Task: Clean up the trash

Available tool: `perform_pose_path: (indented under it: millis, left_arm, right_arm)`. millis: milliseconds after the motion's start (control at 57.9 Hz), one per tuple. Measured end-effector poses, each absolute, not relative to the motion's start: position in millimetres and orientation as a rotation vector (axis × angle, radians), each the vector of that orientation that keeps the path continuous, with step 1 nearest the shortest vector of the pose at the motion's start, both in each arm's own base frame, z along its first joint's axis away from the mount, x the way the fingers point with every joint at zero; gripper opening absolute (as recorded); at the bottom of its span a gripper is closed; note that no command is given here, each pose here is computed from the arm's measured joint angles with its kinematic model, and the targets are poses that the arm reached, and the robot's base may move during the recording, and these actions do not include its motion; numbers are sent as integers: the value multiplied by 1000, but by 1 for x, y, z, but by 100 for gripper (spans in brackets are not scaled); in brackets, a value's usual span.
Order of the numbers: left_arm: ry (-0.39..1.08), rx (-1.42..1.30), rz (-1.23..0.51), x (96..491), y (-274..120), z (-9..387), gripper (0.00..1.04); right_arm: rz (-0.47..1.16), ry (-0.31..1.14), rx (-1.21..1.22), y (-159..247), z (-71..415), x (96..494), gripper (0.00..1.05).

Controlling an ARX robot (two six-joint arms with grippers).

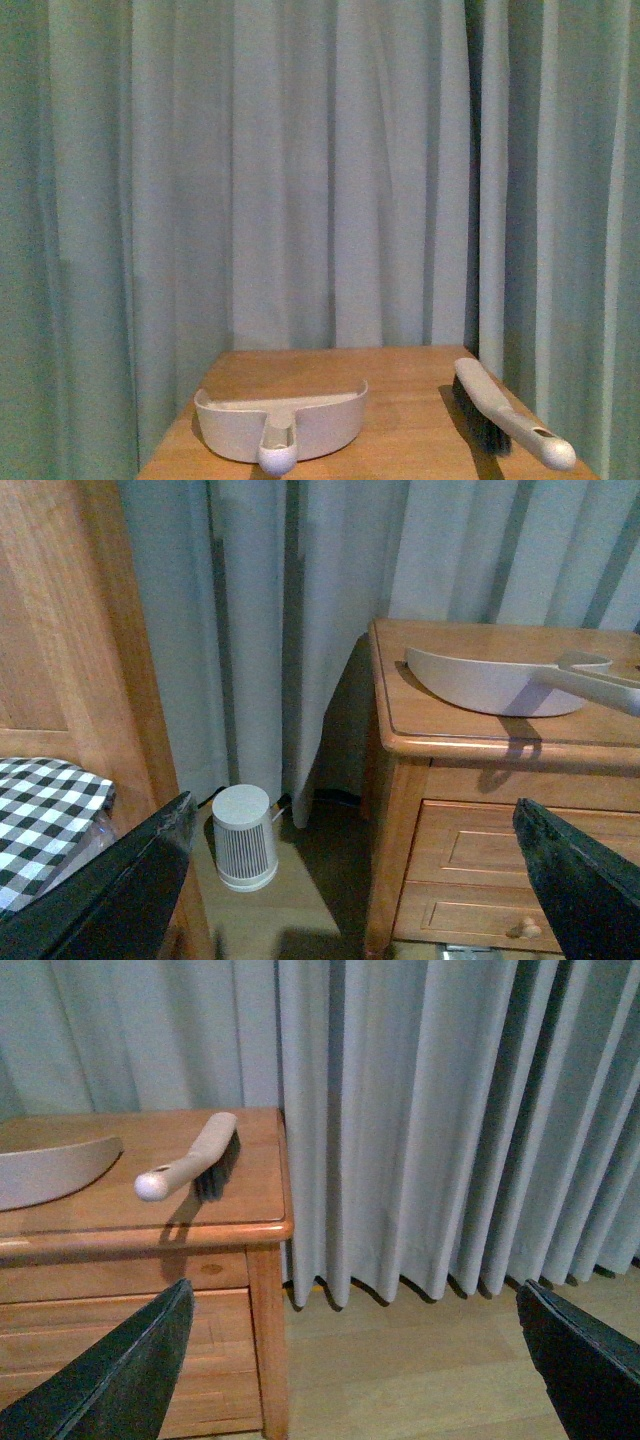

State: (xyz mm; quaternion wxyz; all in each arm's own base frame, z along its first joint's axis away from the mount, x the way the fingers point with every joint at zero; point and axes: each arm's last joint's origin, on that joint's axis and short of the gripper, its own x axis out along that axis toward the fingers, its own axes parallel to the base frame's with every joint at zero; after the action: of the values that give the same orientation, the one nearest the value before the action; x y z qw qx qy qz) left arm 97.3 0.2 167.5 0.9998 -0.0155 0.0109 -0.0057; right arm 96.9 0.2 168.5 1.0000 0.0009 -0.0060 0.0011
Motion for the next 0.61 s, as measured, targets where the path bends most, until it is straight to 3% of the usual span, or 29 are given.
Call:
perform_pose_path:
  millis: [86, 242, 432, 605]
  left_arm:
    - [137, -114, -47, 107, 0, 179, 97]
    - [175, -20, -75, 153, -18, 251, 97]
    - [278, 185, -214, 221, -87, 308, 97]
    - [358, 261, -268, 272, -156, 324, 97]
  right_arm:
    - [3, -12, 1, 0, 169, 97, 97]
    - [3, -12, 1, 0, 168, 97, 97]
    - [3, -12, 1, 0, 169, 97, 97]
    - [2, -12, 2, 0, 169, 97, 97]
